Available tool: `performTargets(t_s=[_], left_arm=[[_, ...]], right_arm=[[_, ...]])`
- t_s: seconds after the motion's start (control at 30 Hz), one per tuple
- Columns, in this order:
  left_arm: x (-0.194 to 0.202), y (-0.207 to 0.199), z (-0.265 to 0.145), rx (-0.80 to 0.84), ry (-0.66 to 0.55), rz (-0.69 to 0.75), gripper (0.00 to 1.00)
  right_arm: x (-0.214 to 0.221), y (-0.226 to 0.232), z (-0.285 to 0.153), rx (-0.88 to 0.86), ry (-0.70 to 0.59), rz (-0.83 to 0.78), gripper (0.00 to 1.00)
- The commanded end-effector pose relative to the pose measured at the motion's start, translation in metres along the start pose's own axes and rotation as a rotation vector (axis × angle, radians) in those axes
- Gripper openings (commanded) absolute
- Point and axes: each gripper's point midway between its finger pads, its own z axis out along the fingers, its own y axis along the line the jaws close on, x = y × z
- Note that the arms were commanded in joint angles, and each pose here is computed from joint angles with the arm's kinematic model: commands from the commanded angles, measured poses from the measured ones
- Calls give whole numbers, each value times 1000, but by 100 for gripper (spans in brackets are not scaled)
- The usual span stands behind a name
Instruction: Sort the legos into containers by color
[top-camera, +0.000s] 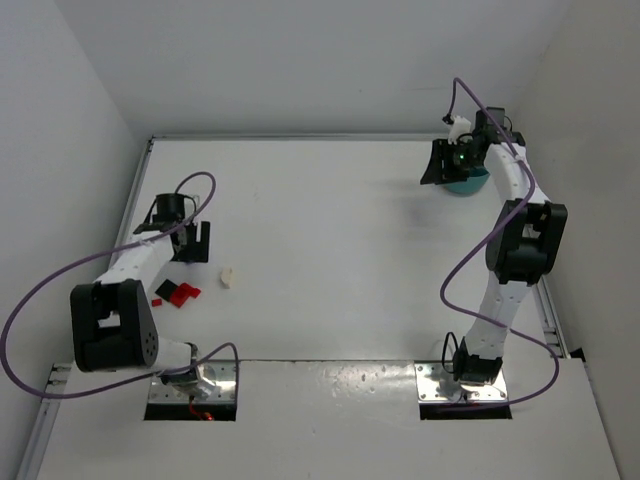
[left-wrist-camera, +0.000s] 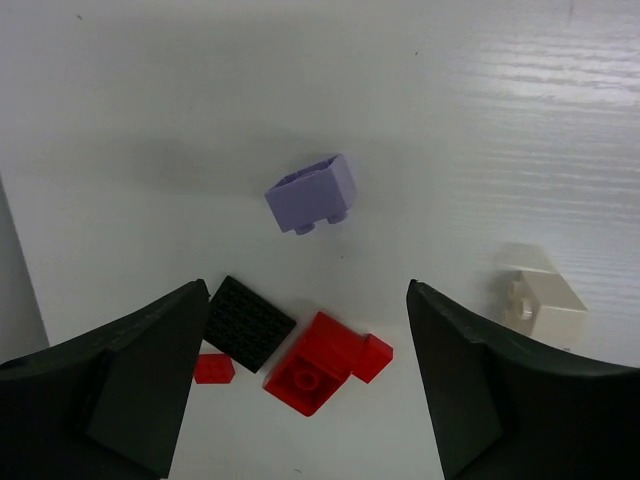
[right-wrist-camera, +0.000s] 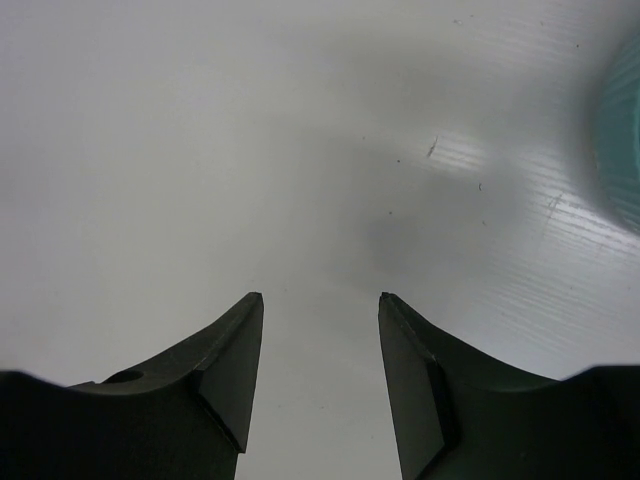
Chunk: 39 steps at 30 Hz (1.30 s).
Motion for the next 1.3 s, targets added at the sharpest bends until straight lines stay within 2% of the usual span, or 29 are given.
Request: performTargets(t_s=[0.0, 0.13, 0.33, 0.53, 0.73, 0.97, 1.03, 1.17, 1.27], left_arm=[[-9, 1, 11, -19, 4, -68, 84], [-9, -4, 21, 4, 29, -64, 76], [-22, -5, 28, 42, -13, -57, 69], [-18, -8, 32, 146, -9, 165, 69], [-20, 12, 37, 223, 5, 308, 70], [-10, 11, 41, 398, 31, 468, 71], [-3, -1, 39, 479, 32, 501, 68], [-6, -6, 38, 515, -5, 543, 66], [-2, -9, 43, 535, 6, 549, 58]], right_arm=[[-15, 11, -12, -19, -59, -29, 51], [-15, 11, -12, -19, -59, -29, 51], [-8, 12, -8, -31, -43, -9, 51], [-8, 12, -8, -31, -44, -18, 51], [-10, 11, -8, -31, -44, -18, 51], [-9, 12, -5, -44, -38, -14, 51], [-9, 12, -5, -44, -38, -14, 51], [-10, 13, -7, -44, -38, -14, 51], [-8, 11, -4, -45, -30, -9, 51]])
